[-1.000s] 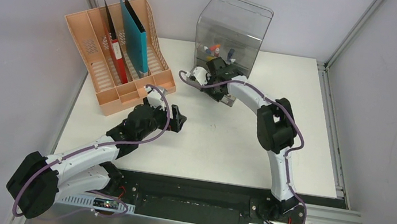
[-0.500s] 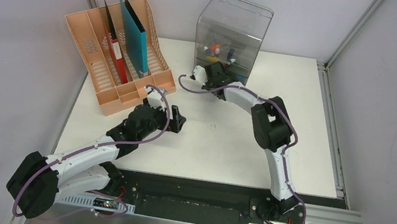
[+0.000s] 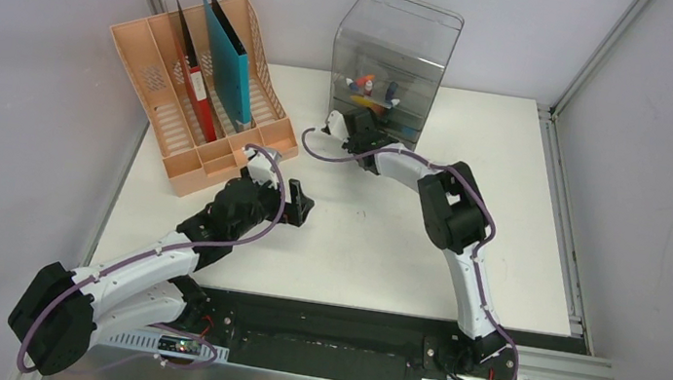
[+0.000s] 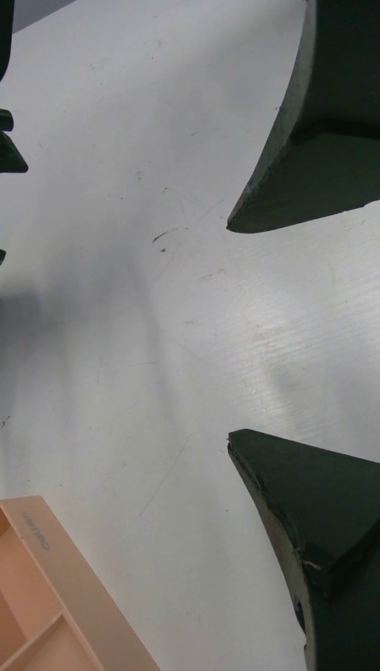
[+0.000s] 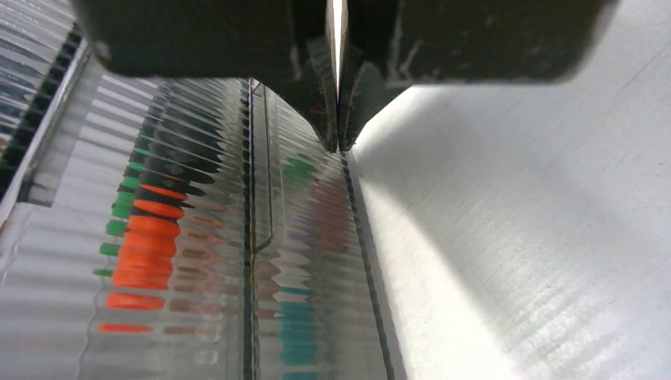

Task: Organize the desk
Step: Close the drawer in the storage box.

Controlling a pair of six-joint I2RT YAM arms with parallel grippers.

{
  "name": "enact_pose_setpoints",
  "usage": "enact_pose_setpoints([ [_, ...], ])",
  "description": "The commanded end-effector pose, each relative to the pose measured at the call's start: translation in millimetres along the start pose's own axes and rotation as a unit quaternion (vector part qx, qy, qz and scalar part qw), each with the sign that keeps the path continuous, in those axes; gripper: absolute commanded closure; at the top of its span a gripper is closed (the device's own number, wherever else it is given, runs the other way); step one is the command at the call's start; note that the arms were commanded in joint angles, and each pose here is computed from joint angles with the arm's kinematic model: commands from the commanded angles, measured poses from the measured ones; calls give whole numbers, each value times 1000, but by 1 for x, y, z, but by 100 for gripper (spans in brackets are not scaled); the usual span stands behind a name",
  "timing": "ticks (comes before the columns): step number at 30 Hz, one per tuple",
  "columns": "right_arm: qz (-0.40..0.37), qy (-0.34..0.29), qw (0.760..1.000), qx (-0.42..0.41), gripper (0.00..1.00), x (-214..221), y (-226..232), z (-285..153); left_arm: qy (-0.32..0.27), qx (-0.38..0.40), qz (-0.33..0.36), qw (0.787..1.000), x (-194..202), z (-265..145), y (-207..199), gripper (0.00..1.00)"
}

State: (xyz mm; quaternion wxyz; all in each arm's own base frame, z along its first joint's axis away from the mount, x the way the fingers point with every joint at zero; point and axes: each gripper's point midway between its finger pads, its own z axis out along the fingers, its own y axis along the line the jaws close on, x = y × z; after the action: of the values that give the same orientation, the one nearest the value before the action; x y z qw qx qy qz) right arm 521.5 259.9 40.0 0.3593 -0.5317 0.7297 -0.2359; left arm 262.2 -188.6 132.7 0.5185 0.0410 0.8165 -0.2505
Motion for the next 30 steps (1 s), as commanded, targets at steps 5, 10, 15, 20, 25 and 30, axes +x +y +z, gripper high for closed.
enact_pose_setpoints([
  [5,8,-2,996,88,100,-3,-45,-8,-32,8,-8,999,-30,-2,-9,1],
  [10,25,-42,999,-3,100,-15,-23,-49,-37,9,3,999,-39,-9,-11,1],
  [15,77,-96,979,-162,100,-28,-1,-132,-51,8,25,998,-61,-21,-15,1],
  [20,99,-139,954,-245,100,-18,-5,-215,-53,28,48,997,-84,-32,-26,1],
  [25,182,-197,933,-239,100,5,-55,-282,-61,49,51,996,-128,-46,-35,1],
  [30,286,-253,901,-207,100,43,-122,-338,-74,56,41,995,-177,-61,-41,1],
])
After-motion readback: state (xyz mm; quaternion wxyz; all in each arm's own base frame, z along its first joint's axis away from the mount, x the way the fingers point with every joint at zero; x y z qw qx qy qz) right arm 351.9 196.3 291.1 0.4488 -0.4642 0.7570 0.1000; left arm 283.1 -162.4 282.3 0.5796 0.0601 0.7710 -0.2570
